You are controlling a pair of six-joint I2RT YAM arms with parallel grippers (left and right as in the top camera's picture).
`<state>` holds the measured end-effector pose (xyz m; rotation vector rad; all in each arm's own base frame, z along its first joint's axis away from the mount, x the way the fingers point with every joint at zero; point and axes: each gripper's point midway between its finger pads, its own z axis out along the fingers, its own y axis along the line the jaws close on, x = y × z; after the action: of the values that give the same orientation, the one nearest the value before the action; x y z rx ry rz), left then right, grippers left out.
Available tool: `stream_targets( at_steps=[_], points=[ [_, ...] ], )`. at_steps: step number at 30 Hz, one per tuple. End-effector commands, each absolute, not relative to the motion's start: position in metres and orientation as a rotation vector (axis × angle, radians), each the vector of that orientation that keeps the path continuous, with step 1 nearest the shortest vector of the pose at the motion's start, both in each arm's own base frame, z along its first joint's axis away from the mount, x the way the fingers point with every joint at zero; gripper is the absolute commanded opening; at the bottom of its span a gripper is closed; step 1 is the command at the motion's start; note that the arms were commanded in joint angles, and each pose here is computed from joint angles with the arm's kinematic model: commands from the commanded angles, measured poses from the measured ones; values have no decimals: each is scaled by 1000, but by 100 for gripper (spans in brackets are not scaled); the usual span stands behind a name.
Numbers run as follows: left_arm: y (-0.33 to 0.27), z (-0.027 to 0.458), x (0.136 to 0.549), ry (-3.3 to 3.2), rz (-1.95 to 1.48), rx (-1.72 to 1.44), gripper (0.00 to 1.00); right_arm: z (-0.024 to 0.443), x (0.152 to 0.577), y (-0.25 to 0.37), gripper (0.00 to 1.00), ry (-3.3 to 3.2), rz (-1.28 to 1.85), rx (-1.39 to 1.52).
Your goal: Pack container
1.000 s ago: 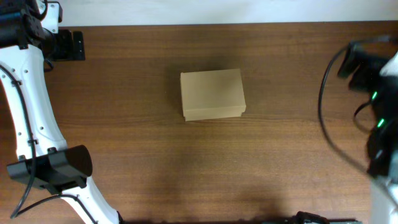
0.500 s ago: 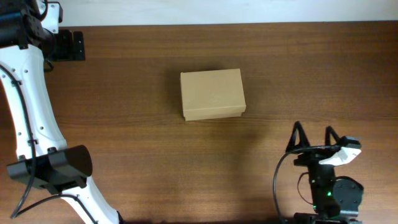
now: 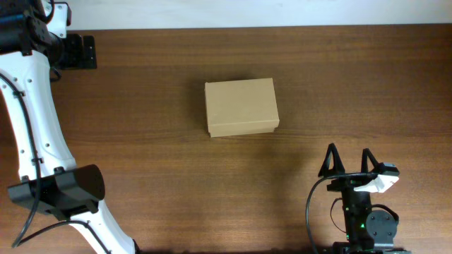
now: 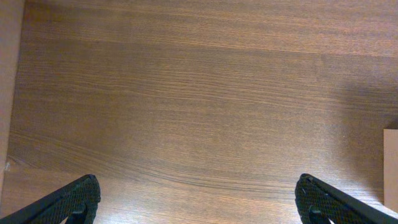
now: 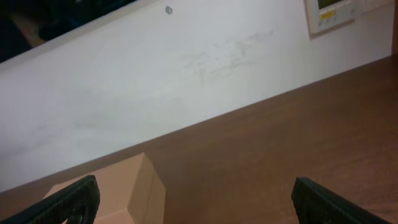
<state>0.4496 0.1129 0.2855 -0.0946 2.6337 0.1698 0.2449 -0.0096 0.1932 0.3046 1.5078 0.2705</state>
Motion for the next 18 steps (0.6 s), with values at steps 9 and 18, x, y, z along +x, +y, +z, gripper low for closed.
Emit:
stream_targets(
  at_steps=[9, 18],
  points=[
    [112, 286, 449, 2632, 161, -90, 99, 156, 246, -10, 99, 1617, 258, 339],
    [112, 286, 449, 2632, 161, -90, 100, 156, 246, -10, 99, 1617, 258, 340]
  ],
)
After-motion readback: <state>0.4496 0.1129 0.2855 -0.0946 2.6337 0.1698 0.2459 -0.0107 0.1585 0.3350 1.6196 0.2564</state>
